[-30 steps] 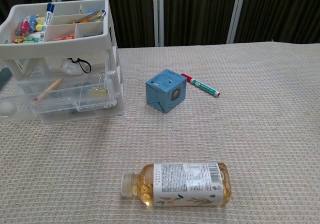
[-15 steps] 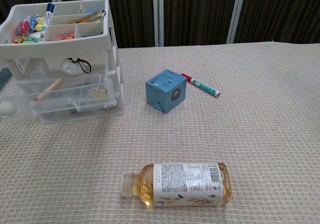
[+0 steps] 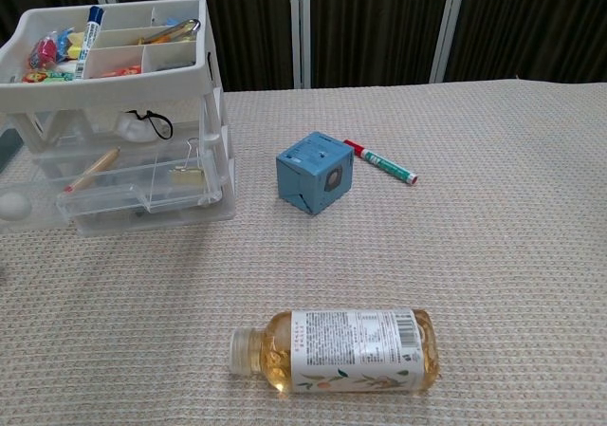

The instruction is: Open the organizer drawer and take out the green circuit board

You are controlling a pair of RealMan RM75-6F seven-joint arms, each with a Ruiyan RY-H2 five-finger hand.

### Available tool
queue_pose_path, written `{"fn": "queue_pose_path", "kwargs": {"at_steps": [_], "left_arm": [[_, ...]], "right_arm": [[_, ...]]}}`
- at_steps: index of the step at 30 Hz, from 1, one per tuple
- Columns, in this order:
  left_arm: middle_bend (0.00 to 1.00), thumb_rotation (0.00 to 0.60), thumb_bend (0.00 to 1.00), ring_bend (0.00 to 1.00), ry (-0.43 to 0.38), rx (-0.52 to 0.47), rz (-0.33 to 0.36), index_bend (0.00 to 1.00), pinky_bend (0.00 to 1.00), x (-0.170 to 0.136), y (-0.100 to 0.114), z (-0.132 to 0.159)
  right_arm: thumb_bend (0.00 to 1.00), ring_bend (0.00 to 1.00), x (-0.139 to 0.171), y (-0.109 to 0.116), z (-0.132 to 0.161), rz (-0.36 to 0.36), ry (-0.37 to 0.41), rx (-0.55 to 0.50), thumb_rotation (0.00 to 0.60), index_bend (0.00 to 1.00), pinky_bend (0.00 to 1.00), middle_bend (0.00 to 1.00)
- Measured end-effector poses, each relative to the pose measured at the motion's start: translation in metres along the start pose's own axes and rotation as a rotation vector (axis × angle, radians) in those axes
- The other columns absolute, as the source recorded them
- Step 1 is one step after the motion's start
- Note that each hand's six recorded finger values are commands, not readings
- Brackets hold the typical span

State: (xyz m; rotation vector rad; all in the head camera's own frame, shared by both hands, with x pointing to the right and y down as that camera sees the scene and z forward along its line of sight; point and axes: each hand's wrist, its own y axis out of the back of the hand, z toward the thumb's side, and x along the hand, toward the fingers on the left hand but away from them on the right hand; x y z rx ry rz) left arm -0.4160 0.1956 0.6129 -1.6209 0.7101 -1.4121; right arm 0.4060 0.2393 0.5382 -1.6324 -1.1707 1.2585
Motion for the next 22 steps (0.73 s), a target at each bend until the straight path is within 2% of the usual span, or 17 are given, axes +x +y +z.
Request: {"fn": "queue_pose_path", "kwargs": {"at_steps": [3, 5, 8, 11, 22], "left_arm": [[0.28, 0.600, 0.16, 0.41, 0.015, -0.019, 0.051, 0.06, 0.35, -0.010, 0.006, 0.001], [0.11, 0.600, 0.15, 0.24, 0.024, -0.047, 0.086, 0.01, 0.24, -0.019, 0.011, 0.002], [0.00, 0.600, 0.14, 0.04, 0.030, -0.101, 0.128, 0.00, 0.07, -0.035, 0.016, 0.006], [0.00, 0.600, 0.13, 0.00, 0.045, -0.155, 0.151, 0.00, 0.00, -0.053, 0.018, 0.010], [0.00, 0.600, 0.13, 0.00, 0.126, -0.141, 0.142, 0.00, 0.00, -0.073, 0.017, 0.014]], "right_arm": [[0.03, 0.00, 0.000, 0.000, 0.000, 0.003, 0.000, 0.003, 0.600, 0.09, 0.00, 0.00], [0.03, 0.00, 0.000, -0.001, 0.000, 0.004, 0.000, 0.006, 0.600, 0.09, 0.00, 0.00], [0.03, 0.00, 0.000, -0.001, 0.000, 0.003, 0.004, 0.011, 0.600, 0.09, 0.00, 0.00], [0.03, 0.00, 0.000, 0.000, 0.002, 0.000, 0.014, 0.011, 0.600, 0.08, 0.00, 0.00], [0.03, 0.00, 0.001, 0.001, 0.006, -0.020, 0.054, 0.021, 0.600, 0.06, 0.00, 0.00]]}}
